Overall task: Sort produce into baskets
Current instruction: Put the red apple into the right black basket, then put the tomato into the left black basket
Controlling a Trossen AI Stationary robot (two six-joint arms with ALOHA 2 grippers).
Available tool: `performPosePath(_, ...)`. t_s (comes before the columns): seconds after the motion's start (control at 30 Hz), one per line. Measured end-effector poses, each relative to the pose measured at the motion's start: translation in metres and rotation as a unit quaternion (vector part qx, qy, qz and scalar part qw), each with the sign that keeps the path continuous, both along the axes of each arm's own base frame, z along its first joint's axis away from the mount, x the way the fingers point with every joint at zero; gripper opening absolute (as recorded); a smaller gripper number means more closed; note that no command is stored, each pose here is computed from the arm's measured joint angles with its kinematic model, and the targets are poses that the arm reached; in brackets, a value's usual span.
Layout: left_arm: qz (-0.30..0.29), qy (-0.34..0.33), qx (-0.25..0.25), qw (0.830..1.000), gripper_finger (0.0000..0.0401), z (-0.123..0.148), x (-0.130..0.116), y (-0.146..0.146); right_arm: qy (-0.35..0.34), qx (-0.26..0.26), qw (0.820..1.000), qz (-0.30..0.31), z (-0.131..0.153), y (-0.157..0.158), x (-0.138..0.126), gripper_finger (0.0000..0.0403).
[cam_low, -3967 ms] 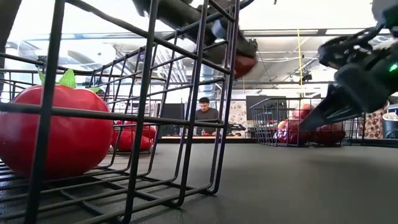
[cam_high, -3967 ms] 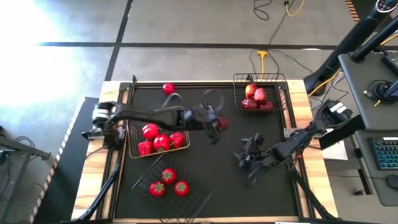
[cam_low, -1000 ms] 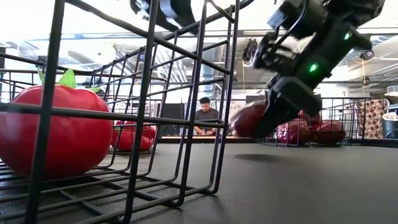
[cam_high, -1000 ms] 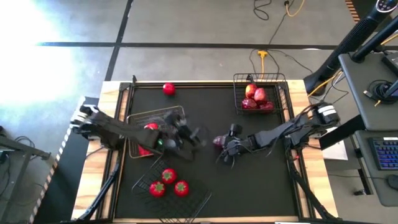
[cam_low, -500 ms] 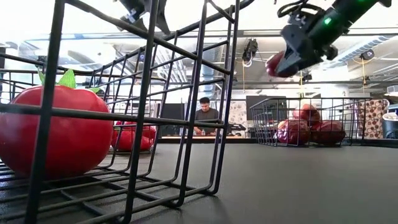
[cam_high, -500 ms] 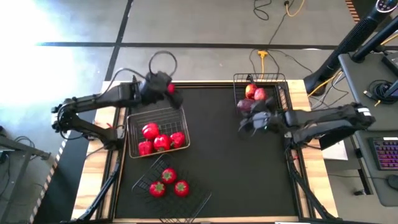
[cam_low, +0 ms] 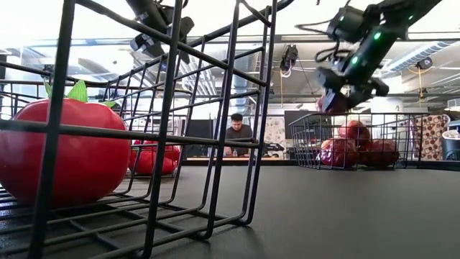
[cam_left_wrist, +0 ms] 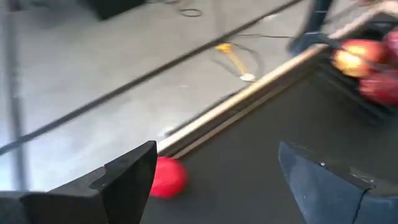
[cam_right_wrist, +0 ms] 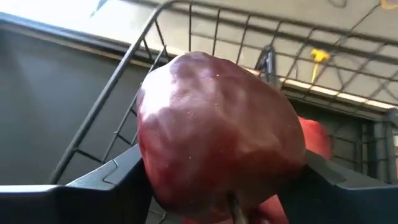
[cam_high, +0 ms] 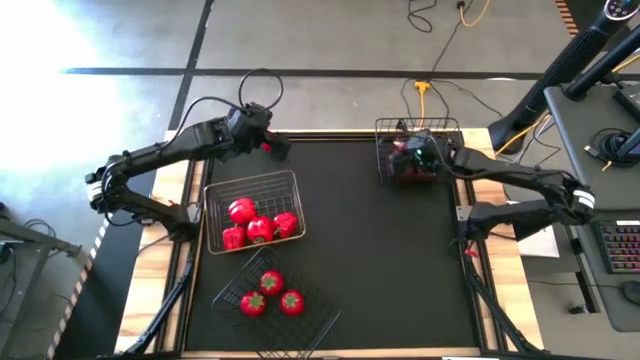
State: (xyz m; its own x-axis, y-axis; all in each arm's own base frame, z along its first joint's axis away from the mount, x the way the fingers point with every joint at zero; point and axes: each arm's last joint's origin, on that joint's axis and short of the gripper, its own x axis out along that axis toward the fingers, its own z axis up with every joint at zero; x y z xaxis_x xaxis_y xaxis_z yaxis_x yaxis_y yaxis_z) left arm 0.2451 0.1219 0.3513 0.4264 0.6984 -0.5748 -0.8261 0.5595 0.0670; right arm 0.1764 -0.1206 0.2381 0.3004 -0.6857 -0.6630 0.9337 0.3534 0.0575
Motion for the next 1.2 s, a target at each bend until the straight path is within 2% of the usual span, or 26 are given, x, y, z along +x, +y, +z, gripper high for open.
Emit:
performPosePath(0.13, 0.072, 0.043, 0.032, 0.996, 0.0319, -0.003, -0.008, 0.001, 0.026, 0.023, 0.999, 0.020, -0.015, -0.012, 0.008, 0.0295)
performPosePath(0.2, 0.090, 0.074, 0.039, 0.992, 0.0319, -0.006, -0.011, 0.001, 0.048, 0.014, 0.999, 0.013, -0.021, -0.016, 0.011, 0.0315)
performPosePath(0.33, 0.083, 0.109, 0.033, 0.990, 0.0319, -0.010, -0.014, 0.002, 0.081, -0.008, 0.997, 0.008, -0.026, -0.020, 0.014, 0.0359)
performPosePath(0.47, 0.088, 0.125, 0.026, 0.988, 0.0319, -0.012, -0.020, 0.014, 0.093, -0.020, 0.995, 0.029, -0.021, -0.019, 0.014, 0.0375)
performPosePath(0.67, 0.094, 0.098, -0.040, 0.990, 0.0319, -0.016, -0.038, 0.048, 0.086, -0.045, 0.994, 0.053, 0.019, -0.015, 0.016, 0.0377)
performPosePath(0.8, 0.104, 0.087, -0.078, 0.988, 0.0319, -0.023, -0.047, 0.068, 0.031, -0.054, 0.996, 0.061, 0.047, 0.001, 0.017, 0.0378)
performPosePath(0.87, 0.106, 0.083, -0.096, 0.986, 0.0319, -0.029, -0.048, 0.078, 0.006, -0.048, 0.995, 0.085, 0.053, 0.014, 0.018, 0.0378)
performPosePath(1.0, 0.099, 0.081, -0.140, 0.982, 0.0319, -0.047, -0.045, 0.096, -0.034, -0.029, 0.990, 0.135, 0.042, 0.045, 0.024, 0.0378)
performPosePath(1.2, 0.097, 0.098, -0.191, 0.972, 0.0319, -0.076, -0.038, 0.117, -0.038, -0.013, 0.978, 0.206, 0.006, 0.079, 0.039, 0.0378)
